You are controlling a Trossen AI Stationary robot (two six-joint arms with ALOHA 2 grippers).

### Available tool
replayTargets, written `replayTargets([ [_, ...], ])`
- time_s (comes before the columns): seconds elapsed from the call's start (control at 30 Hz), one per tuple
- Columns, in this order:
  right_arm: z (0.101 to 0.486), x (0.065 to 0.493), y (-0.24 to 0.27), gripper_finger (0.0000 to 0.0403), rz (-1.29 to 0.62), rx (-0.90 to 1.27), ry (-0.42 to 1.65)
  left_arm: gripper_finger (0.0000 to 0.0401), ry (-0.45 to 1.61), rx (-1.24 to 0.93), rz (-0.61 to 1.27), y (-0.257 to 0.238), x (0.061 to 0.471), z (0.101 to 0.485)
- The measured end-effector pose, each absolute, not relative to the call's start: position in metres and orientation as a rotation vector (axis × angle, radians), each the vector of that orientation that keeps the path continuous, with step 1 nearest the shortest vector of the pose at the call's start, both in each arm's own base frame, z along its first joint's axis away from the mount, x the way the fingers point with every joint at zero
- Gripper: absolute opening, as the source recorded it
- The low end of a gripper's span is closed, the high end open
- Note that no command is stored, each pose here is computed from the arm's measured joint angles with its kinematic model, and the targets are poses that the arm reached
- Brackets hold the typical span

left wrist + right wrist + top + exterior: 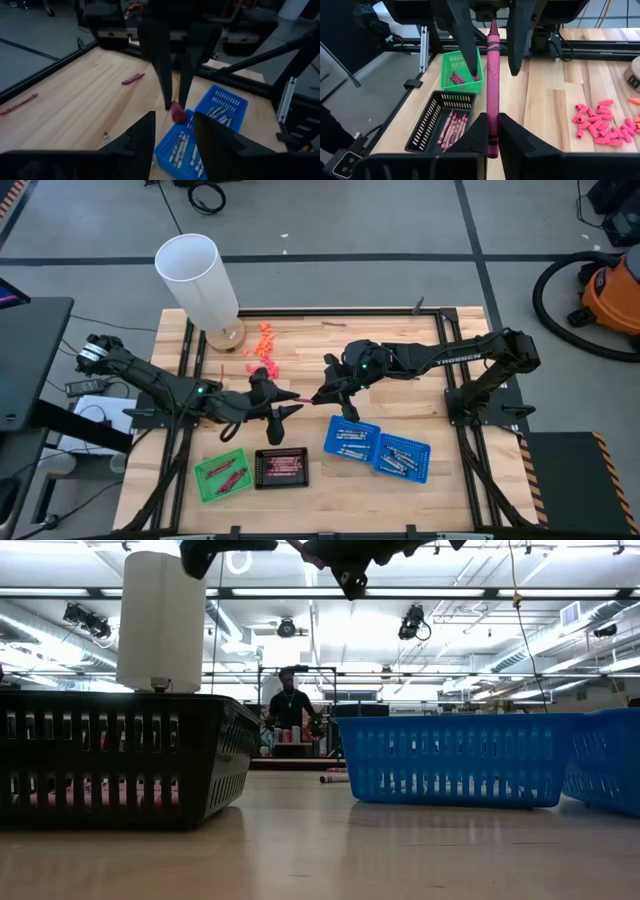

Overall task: Sort crayons
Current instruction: Put the red crayon into the green bin

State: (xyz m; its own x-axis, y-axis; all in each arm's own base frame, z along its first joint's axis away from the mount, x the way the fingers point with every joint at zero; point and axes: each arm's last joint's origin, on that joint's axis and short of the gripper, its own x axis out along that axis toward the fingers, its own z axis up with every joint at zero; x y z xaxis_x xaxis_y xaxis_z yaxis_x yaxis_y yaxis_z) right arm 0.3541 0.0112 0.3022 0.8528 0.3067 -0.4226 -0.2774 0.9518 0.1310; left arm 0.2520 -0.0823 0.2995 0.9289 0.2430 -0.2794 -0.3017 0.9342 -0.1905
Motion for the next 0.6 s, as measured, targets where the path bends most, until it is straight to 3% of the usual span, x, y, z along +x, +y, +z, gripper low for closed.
replayTargets([
  [0.43, 0.3022, 0.3540, 0.0112, 0.0035, 0.308, 0.067, 0.456, 0.0138, 0.232, -0.254, 0.301, -0.0766, 0.2546, 0.3015],
  [0.6, 0.3021, 0.3540, 0.0112, 0.0035, 0.308, 0.067, 0.457, 0.0091, 0.234, -0.256, 0.289, -0.0770, 0.2546, 0.3015],
])
